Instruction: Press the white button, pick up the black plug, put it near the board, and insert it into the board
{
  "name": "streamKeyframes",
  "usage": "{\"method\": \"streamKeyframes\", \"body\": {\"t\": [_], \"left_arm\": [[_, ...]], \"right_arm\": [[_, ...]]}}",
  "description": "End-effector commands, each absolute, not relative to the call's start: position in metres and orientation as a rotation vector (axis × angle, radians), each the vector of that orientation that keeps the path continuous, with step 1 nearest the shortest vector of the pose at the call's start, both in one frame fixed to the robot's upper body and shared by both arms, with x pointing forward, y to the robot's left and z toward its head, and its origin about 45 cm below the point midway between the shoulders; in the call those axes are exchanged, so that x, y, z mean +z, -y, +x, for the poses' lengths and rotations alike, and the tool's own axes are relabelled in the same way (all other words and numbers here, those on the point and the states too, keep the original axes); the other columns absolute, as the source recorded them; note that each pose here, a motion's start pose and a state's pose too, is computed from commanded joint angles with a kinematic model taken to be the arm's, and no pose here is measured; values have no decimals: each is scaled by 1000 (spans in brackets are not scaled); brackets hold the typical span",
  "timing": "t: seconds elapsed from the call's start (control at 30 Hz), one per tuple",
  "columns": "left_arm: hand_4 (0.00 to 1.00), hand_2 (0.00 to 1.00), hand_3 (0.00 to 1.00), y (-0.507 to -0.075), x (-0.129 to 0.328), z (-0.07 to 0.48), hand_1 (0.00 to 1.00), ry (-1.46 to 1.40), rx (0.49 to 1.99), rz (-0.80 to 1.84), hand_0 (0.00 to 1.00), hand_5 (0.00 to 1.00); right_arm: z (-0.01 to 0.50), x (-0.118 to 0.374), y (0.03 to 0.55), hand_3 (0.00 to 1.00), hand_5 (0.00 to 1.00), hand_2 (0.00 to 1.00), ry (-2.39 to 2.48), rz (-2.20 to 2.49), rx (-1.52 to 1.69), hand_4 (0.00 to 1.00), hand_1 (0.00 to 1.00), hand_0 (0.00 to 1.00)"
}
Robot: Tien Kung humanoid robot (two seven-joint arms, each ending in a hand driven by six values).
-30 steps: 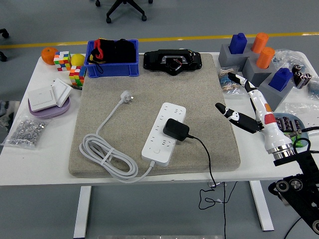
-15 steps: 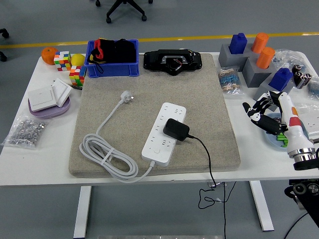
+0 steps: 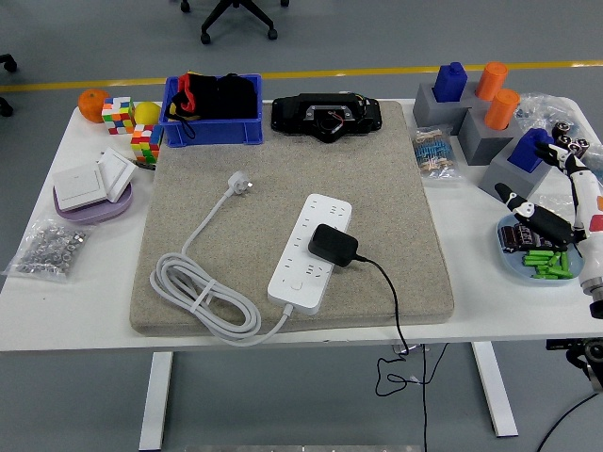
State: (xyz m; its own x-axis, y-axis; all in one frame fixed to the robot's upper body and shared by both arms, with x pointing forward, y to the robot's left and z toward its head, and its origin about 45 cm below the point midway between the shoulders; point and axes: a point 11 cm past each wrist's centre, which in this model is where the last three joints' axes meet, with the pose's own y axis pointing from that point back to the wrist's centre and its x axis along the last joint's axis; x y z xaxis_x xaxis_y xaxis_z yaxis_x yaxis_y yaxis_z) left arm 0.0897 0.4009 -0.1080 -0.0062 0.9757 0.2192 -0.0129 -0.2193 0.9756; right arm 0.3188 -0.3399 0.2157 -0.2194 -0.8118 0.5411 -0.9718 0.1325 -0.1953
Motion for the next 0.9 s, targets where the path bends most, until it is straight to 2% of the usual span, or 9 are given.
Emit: {"method": "streamKeyframes", "body": {"t": [0.57,0.6,0.9], "left_arm": [[664,584,682,-401,-107,93,664,-1082,1381,1357,708,274],[665,583,682,-402,-107,93,664,-1082,1382,1359,708,274],[665,583,682,-401,-104,107,665,-1055,1386,1341,708,273]], "right_arm": [[303,232,382,848,561,847,2260,1574,764,967,895,950],[303,233,383,844,586,839,2265,1567,767,976,888,949],[307,242,391,833,602,831,2316,1534,785,980,888,948]]}}
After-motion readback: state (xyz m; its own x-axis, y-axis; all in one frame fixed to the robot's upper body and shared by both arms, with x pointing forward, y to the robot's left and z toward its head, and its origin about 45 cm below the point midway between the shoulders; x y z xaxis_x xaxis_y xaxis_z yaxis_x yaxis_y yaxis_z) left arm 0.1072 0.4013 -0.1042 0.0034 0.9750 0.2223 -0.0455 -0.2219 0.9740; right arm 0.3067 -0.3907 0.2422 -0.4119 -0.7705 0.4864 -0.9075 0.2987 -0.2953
